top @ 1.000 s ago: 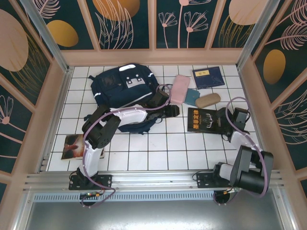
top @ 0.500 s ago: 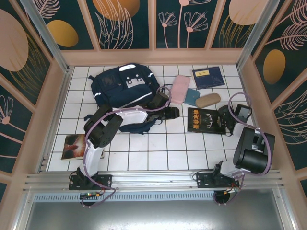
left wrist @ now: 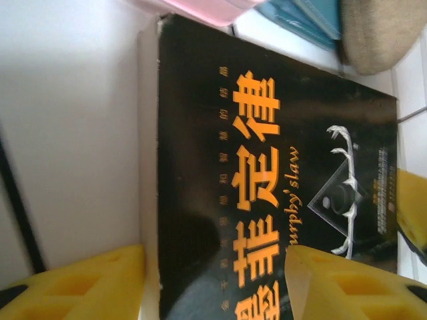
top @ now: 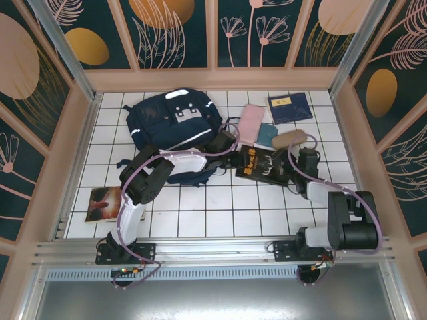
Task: Pack the student bag
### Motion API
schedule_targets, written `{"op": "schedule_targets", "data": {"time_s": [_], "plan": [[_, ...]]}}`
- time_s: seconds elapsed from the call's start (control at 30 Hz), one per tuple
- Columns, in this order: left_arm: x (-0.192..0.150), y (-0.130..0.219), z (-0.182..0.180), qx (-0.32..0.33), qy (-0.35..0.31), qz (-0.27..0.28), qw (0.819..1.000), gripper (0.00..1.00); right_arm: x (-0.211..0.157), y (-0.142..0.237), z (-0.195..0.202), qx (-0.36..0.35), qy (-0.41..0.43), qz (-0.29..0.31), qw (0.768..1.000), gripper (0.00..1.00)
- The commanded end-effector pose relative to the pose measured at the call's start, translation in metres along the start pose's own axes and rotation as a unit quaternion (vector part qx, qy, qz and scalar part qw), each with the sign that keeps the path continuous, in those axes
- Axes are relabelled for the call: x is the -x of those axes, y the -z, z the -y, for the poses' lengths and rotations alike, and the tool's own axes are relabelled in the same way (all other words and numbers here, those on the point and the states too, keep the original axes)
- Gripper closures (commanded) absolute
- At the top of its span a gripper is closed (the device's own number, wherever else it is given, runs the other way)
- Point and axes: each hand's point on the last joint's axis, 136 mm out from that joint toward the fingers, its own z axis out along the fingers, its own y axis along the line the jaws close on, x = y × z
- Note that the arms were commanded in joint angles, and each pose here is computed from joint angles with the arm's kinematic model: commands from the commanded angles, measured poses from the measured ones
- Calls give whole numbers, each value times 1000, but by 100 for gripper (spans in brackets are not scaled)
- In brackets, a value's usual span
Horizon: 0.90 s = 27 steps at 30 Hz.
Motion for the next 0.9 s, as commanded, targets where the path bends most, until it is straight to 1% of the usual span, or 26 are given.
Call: {"op": "schedule_targets", "data": {"time_s": [0.0, 0.13, 0.2, 0.23, 0.3, 0.37, 0.47, 0.6, 0.77, 0.87], "plan": [[5, -6, -3, 19, -13, -1, 1000, 43, -64, 9, -6, 12, -41, -111, 993, 5], [20, -10, -5, 44, -35, 13, 998, 43, -88, 23, -12, 17, -31, -131, 991, 5], [31, -6, -8, 69, -44, 25, 996, 43, -98, 30, -4, 5, -25, -142, 990, 5], [35, -2, -11, 80, -47, 31, 995, 42, -97, 33, 1, -6, -18, -140, 990, 5], [42, 11, -10, 97, -50, 47, 993, 42, -87, 38, 11, -35, 8, -113, 993, 5], [42, 24, -12, 104, -42, 55, 992, 41, -72, 39, 12, -40, 24, -92, 995, 5], [30, 41, -12, 93, -14, 53, 994, 41, -47, 35, 7, -50, 49, -66, 995, 5], [-2, 53, -17, 60, 53, 37, 996, 41, -20, 22, -4, -58, 83, -48, 994, 4], [-30, 57, -17, 33, 96, 14, 995, 41, -3, 1, -20, -55, 111, -46, 991, 4], [-44, 48, -13, 15, 112, -9, 994, 41, 9, -10, -27, -55, 124, -31, 990, 4]]}}
